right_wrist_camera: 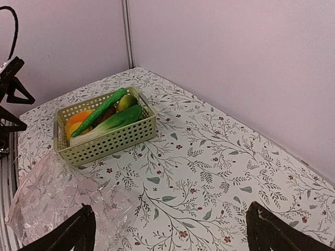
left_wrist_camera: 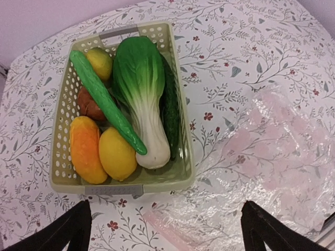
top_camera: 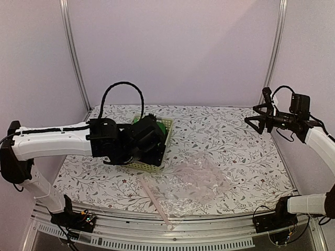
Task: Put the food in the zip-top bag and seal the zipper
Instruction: Pick up the zipper food storage bag at the corner of the board.
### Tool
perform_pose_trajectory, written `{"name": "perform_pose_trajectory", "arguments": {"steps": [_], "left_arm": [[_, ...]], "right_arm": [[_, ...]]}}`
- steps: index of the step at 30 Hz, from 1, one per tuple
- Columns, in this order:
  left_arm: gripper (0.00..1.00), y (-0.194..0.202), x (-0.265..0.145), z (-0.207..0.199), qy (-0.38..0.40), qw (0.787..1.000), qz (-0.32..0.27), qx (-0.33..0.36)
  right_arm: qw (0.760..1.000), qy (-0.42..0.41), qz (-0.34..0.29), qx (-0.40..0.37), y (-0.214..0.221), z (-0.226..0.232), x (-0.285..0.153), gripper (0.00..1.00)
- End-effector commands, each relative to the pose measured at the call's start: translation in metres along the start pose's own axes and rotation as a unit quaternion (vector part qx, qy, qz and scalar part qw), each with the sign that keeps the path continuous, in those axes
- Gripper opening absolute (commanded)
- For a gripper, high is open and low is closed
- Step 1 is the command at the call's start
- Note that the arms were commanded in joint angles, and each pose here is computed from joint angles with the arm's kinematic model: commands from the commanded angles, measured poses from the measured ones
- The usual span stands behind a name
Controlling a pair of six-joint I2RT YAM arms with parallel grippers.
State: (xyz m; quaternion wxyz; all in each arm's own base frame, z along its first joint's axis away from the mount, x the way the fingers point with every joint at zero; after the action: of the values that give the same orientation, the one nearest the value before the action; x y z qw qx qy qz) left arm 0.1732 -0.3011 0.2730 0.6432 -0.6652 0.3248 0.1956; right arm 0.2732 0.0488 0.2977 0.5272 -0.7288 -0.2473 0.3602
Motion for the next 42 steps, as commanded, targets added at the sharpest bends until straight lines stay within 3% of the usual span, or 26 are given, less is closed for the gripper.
{"name": "perform_pose_trajectory", "arguments": {"steps": [1, 5, 8, 11, 17, 22, 26, 28, 30, 32, 35, 38, 42], "left_arm": [[1.0, 0.035, -0.006, 0.03, -0.055, 0.998, -0.021, -0.015], [1.0, 0.07, 0.004, 0.067, -0.148, 0.988, 0.014, -0.053], [1.0, 0.099, 0.015, 0.06, -0.079, 0.993, 0.077, -0.046], [1.0, 0.119, 0.005, 0.052, -0.005, 0.996, 0.048, -0.069], [1.0, 0.138, 0.004, 0.055, 0.021, 0.995, 0.042, -0.087], [1.0, 0.149, 0.003, 0.063, -0.032, 0.995, 0.025, -0.089], [1.0, 0.166, 0.015, 0.074, -0.14, 0.984, 0.091, -0.058], [1.0, 0.173, 0.017, 0.072, -0.164, 0.982, 0.08, -0.043], [1.0, 0.178, 0.017, 0.062, -0.12, 0.992, 0.045, -0.015], [1.0, 0.179, 0.013, 0.064, -0.094, 0.994, 0.006, -0.05], [0.98, 0.181, 0.017, 0.068, -0.03, 0.995, 0.021, -0.088], [0.83, 0.185, 0.02, 0.081, 0.062, 0.986, 0.032, -0.154], [0.68, 0.189, 0.021, 0.117, 0.151, 0.955, 0.002, -0.256]], "right_arm": [[0.999, -0.031, 0.005, -0.013, 0.003, 0.006, 0.002, 0.99], [0.999, -0.034, 0.006, -0.028, 0.003, 0.007, 0.001, 0.99], [0.998, -0.043, -0.003, -0.035, 0.001, 0.012, -0.001, 0.99], [0.999, -0.043, -0.008, -0.03, 0.001, 0.013, 0.0, 0.99], [0.996, -0.094, 0.006, 0.006, 0.007, 0.013, 0.008, 0.99], [0.997, -0.065, 0.029, 0.024, 0.01, 0.004, 0.013, 0.99], [0.997, -0.049, 0.038, 0.037, 0.013, -0.002, 0.016, 0.99], [0.998, -0.055, 0.026, 0.018, 0.013, 0.0, 0.016, 0.99], [0.997, -0.061, 0.018, 0.039, 0.012, 0.001, 0.015, 0.99], [0.995, -0.083, 0.017, 0.049, 0.014, 0.003, 0.017, 0.96], [0.994, -0.097, 0.029, 0.048, 0.019, 0.003, 0.02, 0.88], [0.992, -0.109, 0.032, 0.046, 0.022, 0.005, 0.02, 0.86], [0.991, -0.125, 0.021, 0.044, 0.019, 0.009, 0.019, 0.84]]}}
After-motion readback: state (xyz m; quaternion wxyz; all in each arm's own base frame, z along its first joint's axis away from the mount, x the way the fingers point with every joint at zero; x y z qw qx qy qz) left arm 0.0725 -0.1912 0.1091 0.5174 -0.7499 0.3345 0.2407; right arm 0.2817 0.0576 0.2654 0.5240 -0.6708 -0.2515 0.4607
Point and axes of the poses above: each gripper's point midway between its finger pads, its own x axis out along the fingers, its own z axis along the line the jaws close on, y = z × x, the point moved 9 cm from there along -x, back along the fingers, and after that the axes turned 12 degrees about -x, right-handed, at the moved point
